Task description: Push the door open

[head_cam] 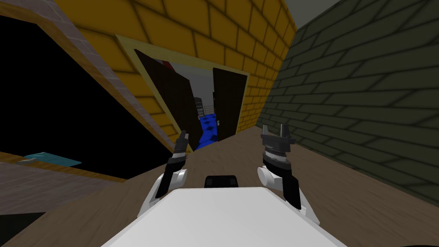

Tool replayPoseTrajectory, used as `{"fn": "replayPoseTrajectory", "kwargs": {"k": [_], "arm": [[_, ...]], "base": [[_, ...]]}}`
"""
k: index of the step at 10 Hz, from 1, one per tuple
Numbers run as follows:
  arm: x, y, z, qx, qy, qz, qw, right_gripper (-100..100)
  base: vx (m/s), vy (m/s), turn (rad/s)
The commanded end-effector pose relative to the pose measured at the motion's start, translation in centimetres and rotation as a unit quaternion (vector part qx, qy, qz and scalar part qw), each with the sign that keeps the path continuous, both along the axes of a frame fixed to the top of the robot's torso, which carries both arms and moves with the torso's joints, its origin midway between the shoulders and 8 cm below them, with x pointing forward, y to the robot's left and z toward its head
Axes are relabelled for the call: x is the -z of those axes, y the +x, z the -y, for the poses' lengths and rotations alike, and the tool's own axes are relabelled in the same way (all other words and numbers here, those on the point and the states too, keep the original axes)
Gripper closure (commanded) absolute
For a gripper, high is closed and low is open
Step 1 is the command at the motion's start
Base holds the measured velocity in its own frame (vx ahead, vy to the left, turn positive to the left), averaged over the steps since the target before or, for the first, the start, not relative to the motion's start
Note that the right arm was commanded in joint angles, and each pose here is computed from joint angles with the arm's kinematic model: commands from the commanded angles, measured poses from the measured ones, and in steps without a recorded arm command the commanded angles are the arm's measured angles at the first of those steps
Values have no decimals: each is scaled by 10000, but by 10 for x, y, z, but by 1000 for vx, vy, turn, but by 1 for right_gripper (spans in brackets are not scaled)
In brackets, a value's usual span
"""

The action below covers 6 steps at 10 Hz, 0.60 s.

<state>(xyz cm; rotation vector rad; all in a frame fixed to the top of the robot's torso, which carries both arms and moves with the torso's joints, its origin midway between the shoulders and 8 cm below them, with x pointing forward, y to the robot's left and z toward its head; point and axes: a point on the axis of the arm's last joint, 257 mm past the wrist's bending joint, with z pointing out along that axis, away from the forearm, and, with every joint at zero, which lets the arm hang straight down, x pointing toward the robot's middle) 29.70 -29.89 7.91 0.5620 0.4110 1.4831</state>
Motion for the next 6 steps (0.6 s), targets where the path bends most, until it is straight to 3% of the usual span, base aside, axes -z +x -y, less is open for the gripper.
{"fn": "replayPoseTrajectory", "kwargs": {"k": [1,6], "arm": [[9,8,-4,-84,27,-83,9999,-100],[41,36,-19,-378,115,-385,9985,-100]], "base": [[79,-1,-27],[176,15,-35]]}}
